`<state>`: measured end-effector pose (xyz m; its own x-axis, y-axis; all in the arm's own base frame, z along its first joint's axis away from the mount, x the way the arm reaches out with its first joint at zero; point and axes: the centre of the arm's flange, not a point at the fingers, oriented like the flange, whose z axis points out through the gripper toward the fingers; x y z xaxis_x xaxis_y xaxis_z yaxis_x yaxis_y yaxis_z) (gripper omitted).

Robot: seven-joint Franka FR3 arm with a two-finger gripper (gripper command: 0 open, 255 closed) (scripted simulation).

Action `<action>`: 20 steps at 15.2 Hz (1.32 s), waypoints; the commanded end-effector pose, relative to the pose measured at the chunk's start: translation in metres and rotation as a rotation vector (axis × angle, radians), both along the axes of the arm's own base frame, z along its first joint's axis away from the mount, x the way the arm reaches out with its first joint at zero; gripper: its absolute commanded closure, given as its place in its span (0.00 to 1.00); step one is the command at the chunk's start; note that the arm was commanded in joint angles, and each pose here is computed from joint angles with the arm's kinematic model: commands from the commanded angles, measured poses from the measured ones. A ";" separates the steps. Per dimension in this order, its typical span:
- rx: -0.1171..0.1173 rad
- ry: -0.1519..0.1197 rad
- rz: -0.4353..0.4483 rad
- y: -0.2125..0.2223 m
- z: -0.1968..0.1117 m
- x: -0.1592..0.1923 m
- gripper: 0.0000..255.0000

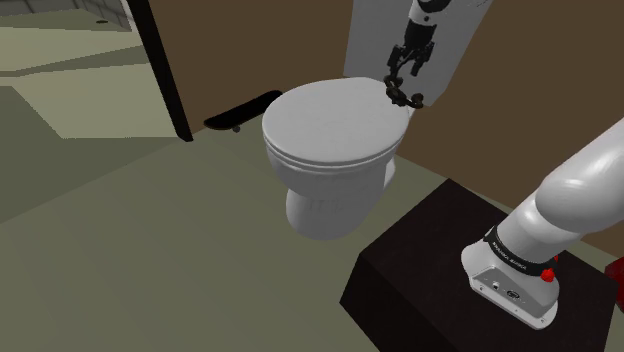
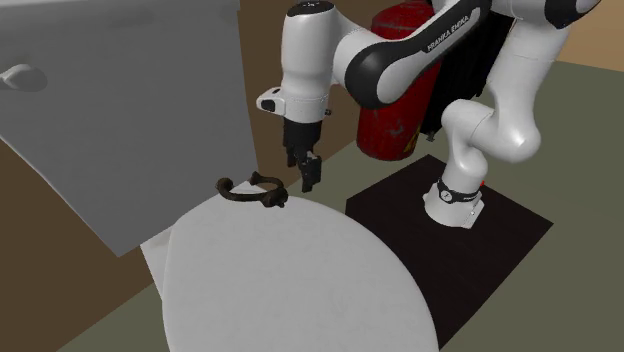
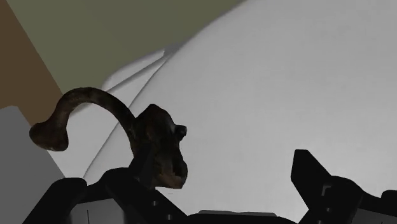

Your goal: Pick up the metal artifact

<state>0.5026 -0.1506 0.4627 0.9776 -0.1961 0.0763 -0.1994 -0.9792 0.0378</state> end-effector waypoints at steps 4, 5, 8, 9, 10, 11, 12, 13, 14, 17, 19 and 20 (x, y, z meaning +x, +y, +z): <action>-0.004 -0.023 -0.076 -0.042 -0.027 0.040 0.00; -0.004 -0.027 -0.092 -0.051 -0.032 0.048 0.00; -0.006 -0.040 -0.137 -0.078 -0.048 0.069 0.00; -0.006 -0.045 -0.152 -0.087 -0.053 0.076 0.00; -0.006 -0.048 -0.163 -0.094 -0.057 0.081 0.00; -0.006 -0.048 -0.163 -0.094 -0.062 0.081 0.00; -0.006 -0.048 -0.163 -0.094 -0.068 0.081 0.00; -0.006 -0.048 -0.163 -0.094 -0.073 0.081 0.00; -0.006 -0.048 -0.163 -0.094 -0.078 0.081 0.00; -0.006 -0.048 -0.163 -0.094 -0.094 0.081 0.00; -0.006 -0.048 -0.163 -0.094 -0.097 0.081 0.00; -0.006 -0.048 -0.163 -0.093 -0.097 0.081 1.00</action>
